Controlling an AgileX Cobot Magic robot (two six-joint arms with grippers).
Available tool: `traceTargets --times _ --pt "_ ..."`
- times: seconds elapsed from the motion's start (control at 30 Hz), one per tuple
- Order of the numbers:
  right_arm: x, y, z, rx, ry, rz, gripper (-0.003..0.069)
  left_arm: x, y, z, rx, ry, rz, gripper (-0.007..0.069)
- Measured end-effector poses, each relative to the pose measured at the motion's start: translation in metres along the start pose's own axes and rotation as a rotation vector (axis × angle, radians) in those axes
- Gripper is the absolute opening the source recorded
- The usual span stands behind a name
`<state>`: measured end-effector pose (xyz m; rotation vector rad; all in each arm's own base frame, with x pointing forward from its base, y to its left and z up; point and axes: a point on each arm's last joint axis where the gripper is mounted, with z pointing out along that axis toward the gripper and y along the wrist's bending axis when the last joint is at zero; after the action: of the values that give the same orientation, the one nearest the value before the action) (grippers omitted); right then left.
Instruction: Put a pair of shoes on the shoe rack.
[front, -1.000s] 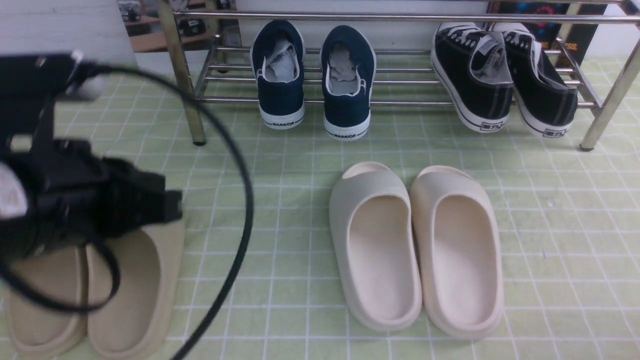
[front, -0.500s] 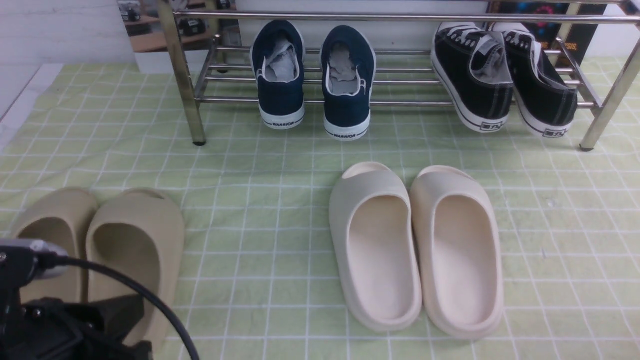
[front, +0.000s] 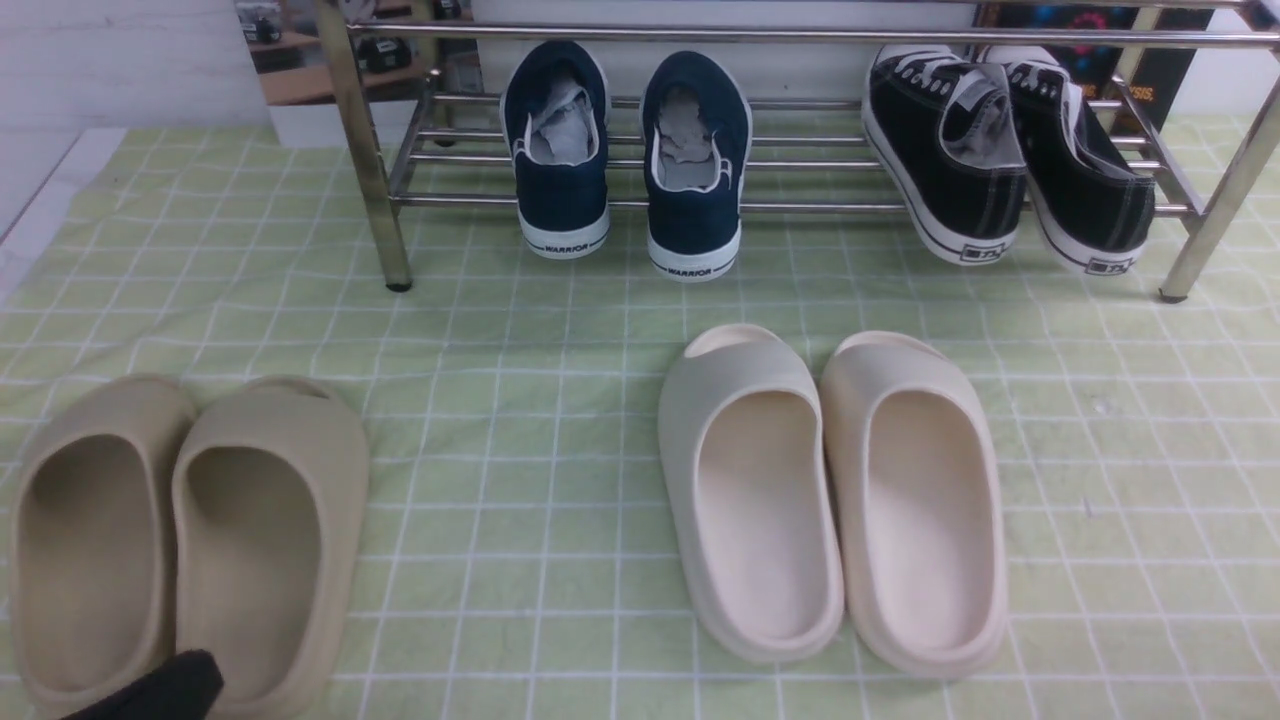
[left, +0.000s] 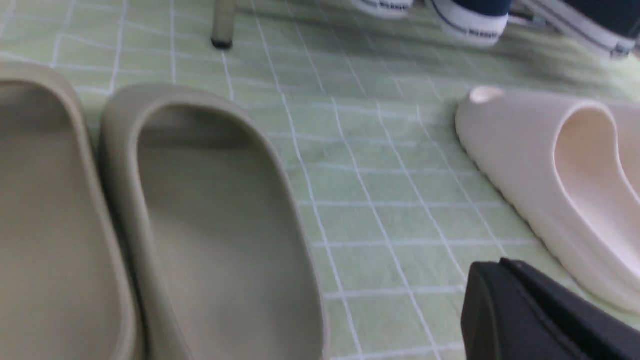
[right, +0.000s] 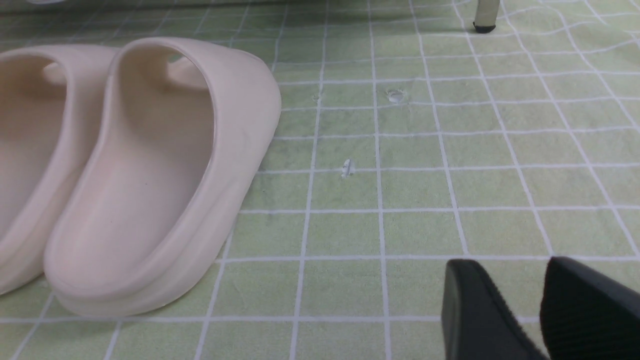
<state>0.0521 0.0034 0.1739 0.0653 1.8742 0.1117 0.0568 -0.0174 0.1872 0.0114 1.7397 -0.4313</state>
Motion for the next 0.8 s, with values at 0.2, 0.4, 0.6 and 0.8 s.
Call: traceTargets --times 0.2,0.4,0.6,0.8 --pt "0.0 0.0 0.0 0.0 -0.001 0.0 0.0239 0.005 0.007 -0.004 -0.099 0.017 0.004 -0.0013" --pt "0.0 0.0 0.0 0.0 -0.001 0.0 0.0239 0.018 0.012 -0.005 -0.174 0.142 0.016 -0.0013" --pt "0.0 0.0 0.0 0.0 -0.001 0.0 0.0239 0.017 0.016 -0.006 -0.243 0.125 0.013 -0.0013" --pt "0.0 0.0 0.0 0.0 -0.001 0.0 0.0239 0.017 0.016 -0.006 -0.253 0.127 0.049 -0.0013"
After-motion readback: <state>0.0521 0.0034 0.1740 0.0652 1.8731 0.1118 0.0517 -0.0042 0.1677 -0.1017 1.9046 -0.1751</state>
